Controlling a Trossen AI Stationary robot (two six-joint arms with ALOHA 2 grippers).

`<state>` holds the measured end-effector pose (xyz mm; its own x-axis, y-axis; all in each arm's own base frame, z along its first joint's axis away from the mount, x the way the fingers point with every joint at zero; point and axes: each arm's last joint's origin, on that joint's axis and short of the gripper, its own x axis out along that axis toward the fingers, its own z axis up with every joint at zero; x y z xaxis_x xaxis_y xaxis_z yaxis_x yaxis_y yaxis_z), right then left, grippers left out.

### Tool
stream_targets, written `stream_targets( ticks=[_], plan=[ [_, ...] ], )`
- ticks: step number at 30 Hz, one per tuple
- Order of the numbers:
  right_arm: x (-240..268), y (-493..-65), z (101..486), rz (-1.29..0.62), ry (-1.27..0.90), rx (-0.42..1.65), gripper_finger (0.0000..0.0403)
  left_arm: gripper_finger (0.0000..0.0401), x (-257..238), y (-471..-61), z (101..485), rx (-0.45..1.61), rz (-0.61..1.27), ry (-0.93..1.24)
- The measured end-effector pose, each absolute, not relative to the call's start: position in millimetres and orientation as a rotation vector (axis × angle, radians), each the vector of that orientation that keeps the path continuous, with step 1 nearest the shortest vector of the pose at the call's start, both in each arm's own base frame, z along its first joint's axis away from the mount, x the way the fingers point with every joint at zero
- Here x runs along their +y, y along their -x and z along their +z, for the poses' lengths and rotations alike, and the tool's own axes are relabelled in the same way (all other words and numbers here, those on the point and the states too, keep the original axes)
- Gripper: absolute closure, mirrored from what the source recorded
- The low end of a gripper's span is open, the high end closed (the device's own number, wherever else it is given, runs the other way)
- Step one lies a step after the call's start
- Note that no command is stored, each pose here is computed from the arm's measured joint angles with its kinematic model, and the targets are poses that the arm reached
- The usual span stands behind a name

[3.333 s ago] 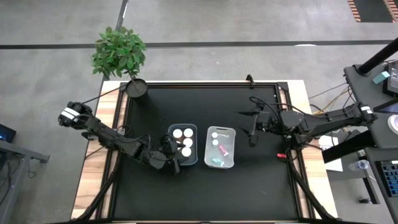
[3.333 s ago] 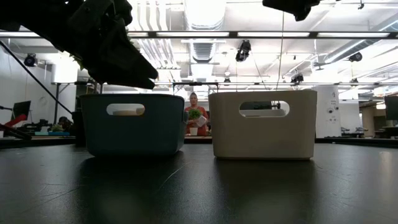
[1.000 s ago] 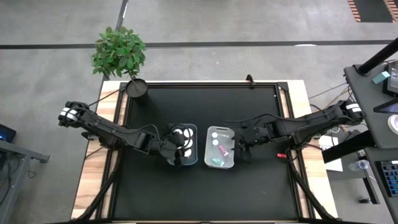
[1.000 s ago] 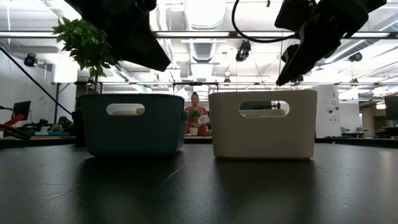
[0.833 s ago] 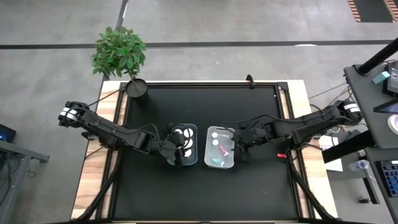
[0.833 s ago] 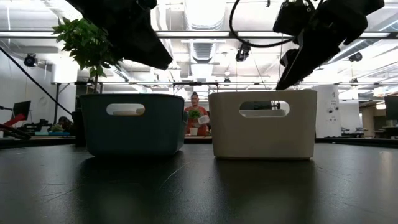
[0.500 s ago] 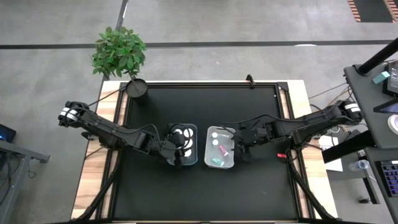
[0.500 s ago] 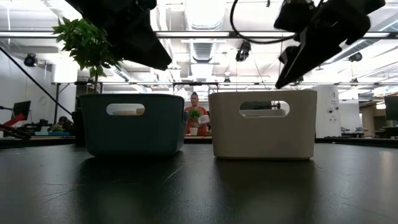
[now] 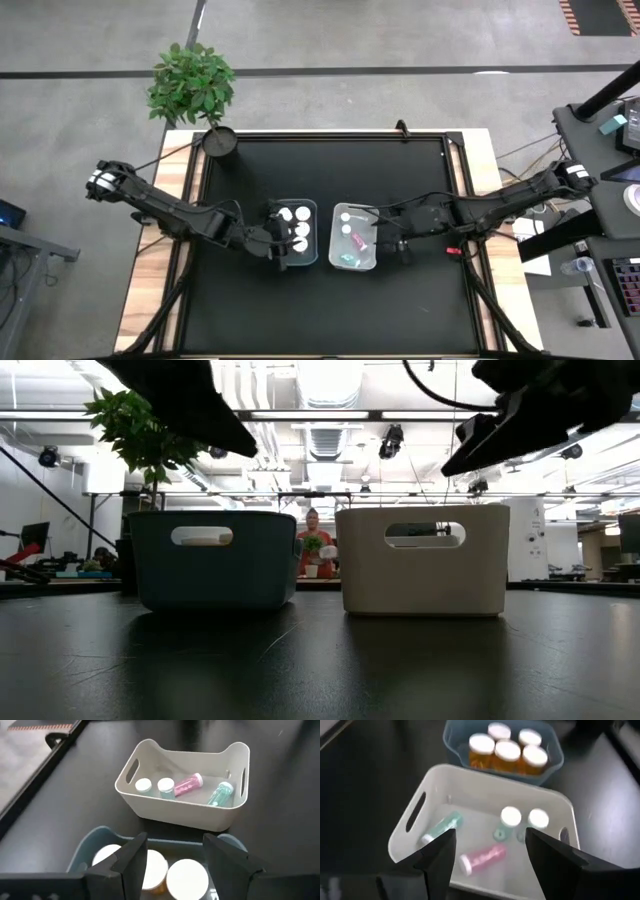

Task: Pick and place medicine bottles into bin by pill shape (circle, oval)
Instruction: Return to Home Position

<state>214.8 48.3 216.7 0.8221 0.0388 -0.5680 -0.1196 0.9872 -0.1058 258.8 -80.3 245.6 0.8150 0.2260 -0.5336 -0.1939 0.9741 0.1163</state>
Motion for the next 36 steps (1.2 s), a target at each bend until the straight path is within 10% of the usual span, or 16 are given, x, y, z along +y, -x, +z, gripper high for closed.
stream_targets(
  ticks=[17,36],
  plan=[
    [34,-150,207,0.128,0.286,0.246,0.0179,0.0226,-49,-180,225,0.213,0.202,0.006],
    [17,-94,184,-0.031,0.472,-0.168,0.0309,0.0226,-28,-135,160,0.023,0.266,0.053]
  ],
)
